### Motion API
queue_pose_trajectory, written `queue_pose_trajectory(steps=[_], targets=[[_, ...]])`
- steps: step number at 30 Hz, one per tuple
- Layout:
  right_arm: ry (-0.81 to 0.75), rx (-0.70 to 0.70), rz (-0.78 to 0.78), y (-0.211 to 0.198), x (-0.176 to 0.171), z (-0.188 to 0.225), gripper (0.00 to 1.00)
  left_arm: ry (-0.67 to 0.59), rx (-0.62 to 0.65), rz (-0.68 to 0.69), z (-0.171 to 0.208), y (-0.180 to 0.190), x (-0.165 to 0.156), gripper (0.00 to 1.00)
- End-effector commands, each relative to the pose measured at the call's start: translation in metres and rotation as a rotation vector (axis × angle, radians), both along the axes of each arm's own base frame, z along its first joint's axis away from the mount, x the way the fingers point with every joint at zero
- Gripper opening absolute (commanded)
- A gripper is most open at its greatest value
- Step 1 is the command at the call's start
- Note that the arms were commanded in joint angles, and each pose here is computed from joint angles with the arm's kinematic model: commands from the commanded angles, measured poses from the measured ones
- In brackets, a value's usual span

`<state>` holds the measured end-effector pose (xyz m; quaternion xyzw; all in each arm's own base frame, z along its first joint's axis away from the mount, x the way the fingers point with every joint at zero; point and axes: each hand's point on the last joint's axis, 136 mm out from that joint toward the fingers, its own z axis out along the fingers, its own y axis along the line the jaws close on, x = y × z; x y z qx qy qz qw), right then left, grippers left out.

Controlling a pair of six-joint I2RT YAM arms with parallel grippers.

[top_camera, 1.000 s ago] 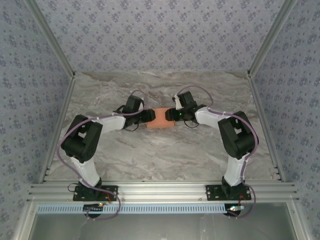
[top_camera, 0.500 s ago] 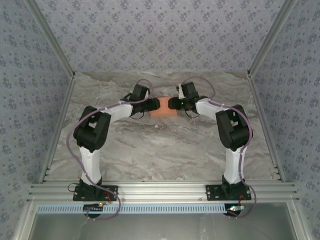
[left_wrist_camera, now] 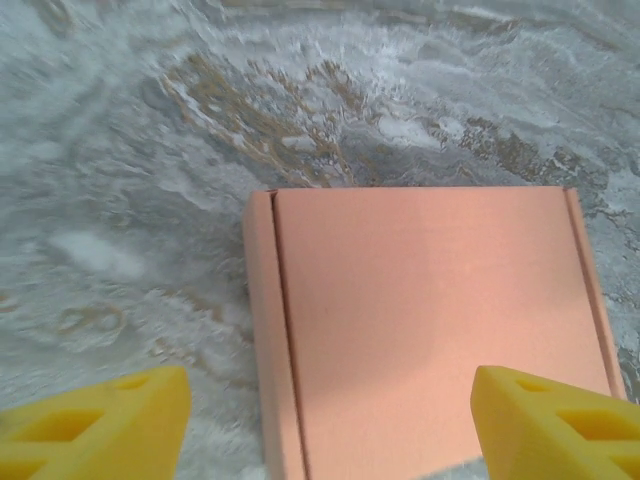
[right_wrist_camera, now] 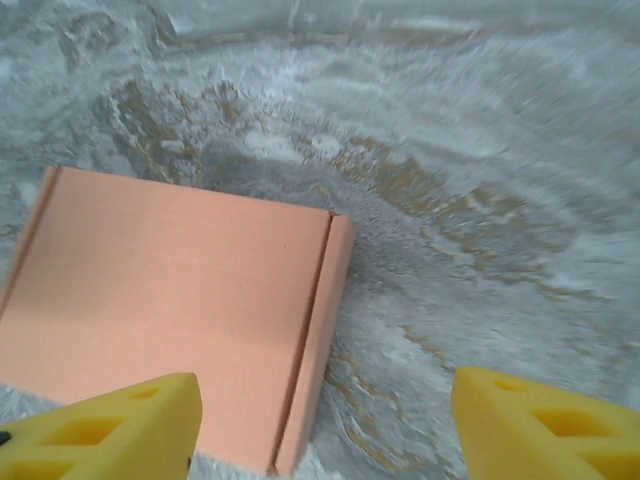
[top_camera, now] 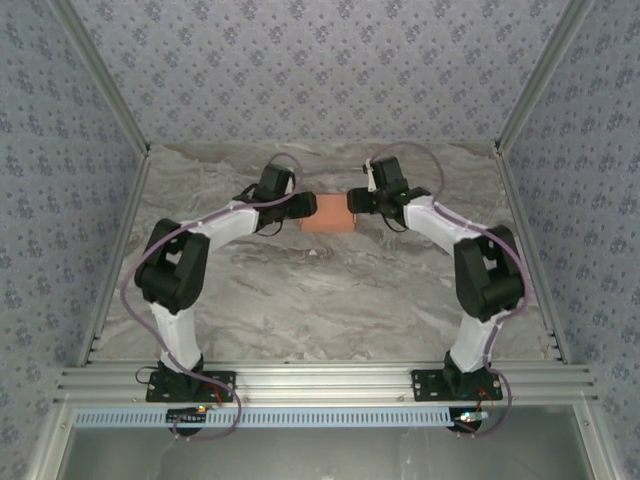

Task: Fold the paper box

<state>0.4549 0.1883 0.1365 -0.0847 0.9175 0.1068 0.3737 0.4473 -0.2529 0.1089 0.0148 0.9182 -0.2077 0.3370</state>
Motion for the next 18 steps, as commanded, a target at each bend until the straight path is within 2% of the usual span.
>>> queue_pose_trajectory(steps=[1,4,6,10,12,18], targets=[[-0.077,-0.152,-0.051,-0.031,-0.019,0.029,0.73,-0.161,0.043,0.004,0.053,0.018,-0.011,0.77],[-0.142,-0.273,-0.100,-0.055,-0.042,0.043,0.82,-0.235,0.109,0.038,0.062,0.046,-0.035,0.81],[-0.190,-0.311,-0.134,-0.070,-0.057,0.058,0.99,-0.282,0.149,0.078,0.067,0.067,-0.051,0.83],[-0.261,-0.348,-0.208,-0.101,-0.086,0.079,0.99,-0.365,0.251,0.125,0.070,0.108,-0.085,0.91],[-0.286,-0.358,-0.251,-0.118,-0.099,0.083,0.99,-0.394,0.303,0.171,0.072,0.129,-0.099,0.99],[-0.370,-0.287,-0.362,-0.161,-0.134,0.073,0.99,-0.472,0.359,0.322,0.075,0.184,-0.126,0.99]])
